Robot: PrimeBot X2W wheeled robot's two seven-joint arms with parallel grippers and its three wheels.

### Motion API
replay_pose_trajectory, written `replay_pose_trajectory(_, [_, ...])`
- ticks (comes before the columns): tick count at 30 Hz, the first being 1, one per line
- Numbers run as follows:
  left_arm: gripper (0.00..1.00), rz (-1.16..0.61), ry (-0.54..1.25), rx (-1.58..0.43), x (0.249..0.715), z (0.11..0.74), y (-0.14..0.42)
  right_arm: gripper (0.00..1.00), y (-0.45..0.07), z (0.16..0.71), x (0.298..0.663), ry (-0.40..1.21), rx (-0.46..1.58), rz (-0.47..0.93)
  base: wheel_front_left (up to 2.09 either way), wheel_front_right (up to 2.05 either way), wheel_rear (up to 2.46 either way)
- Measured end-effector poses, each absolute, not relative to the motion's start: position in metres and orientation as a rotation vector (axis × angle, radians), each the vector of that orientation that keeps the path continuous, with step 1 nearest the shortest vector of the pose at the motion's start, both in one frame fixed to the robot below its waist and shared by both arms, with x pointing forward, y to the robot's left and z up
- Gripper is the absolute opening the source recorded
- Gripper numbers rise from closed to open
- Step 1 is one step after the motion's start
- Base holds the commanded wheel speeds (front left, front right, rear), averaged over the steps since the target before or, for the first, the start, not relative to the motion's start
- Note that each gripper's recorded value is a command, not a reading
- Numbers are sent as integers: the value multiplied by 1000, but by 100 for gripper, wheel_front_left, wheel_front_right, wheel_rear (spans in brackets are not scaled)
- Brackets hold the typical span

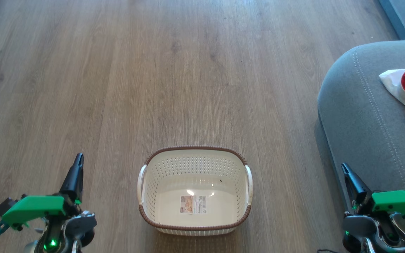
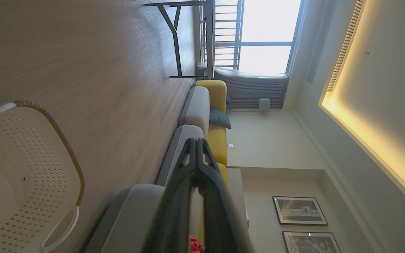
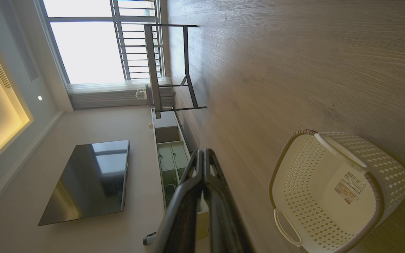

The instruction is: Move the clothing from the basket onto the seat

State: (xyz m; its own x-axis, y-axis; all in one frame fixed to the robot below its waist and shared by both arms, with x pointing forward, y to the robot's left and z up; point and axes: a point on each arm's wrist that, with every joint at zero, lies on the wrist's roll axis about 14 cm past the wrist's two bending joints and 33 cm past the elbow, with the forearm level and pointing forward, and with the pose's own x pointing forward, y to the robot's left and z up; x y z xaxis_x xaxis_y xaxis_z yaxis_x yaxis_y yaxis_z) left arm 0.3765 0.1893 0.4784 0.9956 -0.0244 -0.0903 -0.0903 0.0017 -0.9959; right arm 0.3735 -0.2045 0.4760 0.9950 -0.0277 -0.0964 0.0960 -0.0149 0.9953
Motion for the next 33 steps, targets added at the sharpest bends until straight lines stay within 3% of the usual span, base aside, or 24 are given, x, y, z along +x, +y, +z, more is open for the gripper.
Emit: replay_pose_trajectory(33, [0,52,90,-1569,377,478,189,0,-204,476,373,53,1583,-98,0,0,0])
